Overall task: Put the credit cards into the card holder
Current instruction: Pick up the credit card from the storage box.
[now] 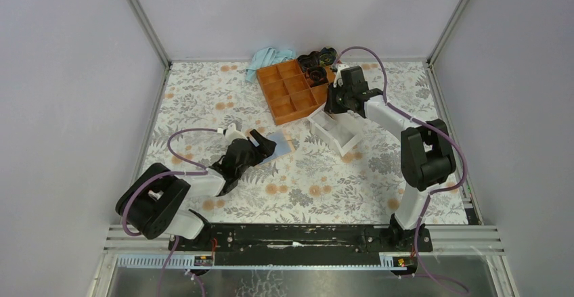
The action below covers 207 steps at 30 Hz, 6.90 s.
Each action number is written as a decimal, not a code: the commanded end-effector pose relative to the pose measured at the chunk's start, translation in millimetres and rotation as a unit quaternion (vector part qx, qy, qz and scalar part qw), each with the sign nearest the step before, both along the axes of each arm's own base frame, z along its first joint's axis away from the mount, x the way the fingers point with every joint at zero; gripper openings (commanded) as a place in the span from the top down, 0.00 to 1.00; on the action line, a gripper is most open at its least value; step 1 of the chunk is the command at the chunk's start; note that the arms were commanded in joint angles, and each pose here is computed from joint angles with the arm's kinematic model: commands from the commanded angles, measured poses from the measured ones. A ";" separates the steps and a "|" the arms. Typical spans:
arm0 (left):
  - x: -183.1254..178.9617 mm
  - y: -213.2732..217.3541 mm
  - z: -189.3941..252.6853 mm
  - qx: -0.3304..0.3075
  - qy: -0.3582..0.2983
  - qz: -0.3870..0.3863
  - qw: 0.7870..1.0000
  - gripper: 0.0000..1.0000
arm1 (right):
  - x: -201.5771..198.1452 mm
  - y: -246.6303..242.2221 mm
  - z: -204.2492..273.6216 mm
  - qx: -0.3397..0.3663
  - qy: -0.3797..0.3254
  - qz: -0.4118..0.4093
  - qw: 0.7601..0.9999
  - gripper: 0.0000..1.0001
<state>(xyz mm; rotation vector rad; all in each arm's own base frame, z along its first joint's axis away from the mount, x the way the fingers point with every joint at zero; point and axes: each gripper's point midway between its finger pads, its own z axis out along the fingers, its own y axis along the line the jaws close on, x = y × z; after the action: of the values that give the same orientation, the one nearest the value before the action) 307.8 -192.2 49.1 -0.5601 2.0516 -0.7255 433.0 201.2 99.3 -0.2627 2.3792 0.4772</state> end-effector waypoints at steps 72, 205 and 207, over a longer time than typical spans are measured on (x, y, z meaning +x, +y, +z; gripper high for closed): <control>-67.2 -50.3 152.7 -0.243 -0.215 -0.182 0.928 0.15 | -153.7 76.6 181.8 0.389 -0.199 -0.059 0.897 1.00; -97.6 -92.4 157.7 -0.296 -0.177 -0.470 0.812 1.00 | -235.7 77.8 103.4 0.343 0.012 0.261 0.902 0.53; -99.0 -94.8 157.0 -0.297 -0.174 -0.476 0.809 1.00 | -235.0 78.6 102.6 0.344 0.013 0.262 0.902 0.57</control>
<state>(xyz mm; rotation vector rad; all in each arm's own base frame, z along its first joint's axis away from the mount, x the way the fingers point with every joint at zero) 213.5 -283.2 193.8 0.2568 1.7042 -1.9149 197.7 276.6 191.3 -0.5243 2.0409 1.4901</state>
